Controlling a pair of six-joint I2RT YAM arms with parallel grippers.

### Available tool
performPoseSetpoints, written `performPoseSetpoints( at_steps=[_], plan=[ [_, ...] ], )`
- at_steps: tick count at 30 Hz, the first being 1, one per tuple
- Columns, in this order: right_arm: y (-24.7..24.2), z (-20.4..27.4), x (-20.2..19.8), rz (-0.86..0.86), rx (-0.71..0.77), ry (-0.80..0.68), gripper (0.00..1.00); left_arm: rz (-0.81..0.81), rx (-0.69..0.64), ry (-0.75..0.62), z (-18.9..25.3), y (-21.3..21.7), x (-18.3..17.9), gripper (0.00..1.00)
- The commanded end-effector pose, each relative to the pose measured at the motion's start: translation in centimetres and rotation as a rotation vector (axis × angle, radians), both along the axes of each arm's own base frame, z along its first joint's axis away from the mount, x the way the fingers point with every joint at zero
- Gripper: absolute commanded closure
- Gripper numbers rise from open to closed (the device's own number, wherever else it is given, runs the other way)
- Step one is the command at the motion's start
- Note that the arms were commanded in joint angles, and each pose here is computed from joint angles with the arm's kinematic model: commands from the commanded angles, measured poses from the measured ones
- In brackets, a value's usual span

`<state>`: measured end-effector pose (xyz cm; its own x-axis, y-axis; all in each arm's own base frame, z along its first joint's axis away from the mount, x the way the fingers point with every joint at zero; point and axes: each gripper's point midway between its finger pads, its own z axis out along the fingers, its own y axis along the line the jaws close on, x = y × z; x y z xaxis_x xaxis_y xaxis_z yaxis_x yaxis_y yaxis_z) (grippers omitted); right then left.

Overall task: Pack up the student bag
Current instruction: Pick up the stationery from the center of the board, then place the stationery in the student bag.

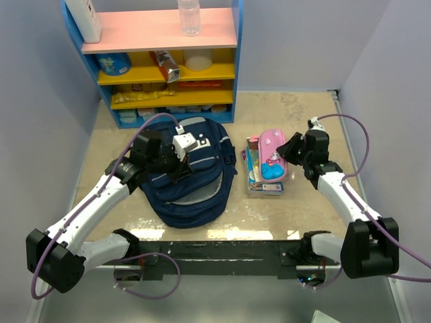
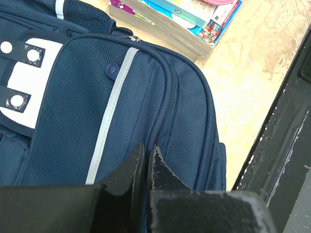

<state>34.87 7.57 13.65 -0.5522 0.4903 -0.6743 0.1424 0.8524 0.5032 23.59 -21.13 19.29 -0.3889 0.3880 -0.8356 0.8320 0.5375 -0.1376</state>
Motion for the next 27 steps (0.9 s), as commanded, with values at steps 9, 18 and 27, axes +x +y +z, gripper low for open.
performPoseSetpoints(
  at_steps=[9, 18, 27],
  plan=[
    [3.8, 6.4, -2.3, 0.204, 0.142, -0.121, 1.0, -0.005, -0.094, -0.098, 4.2, -0.9, 0.9, 1.0],
    [7.6, 8.3, -6.6, 0.358, 0.351, -0.101, 1.0, 0.069, -0.098, -0.151, 6.0, -0.5, 3.1, 1.0],
    [15.1, 4.1, -13.8, 0.544, 0.446, 0.076, 1.0, 0.1, -0.158, -0.146, 7.5, -1.2, 4.6, 1.0]
  ],
)
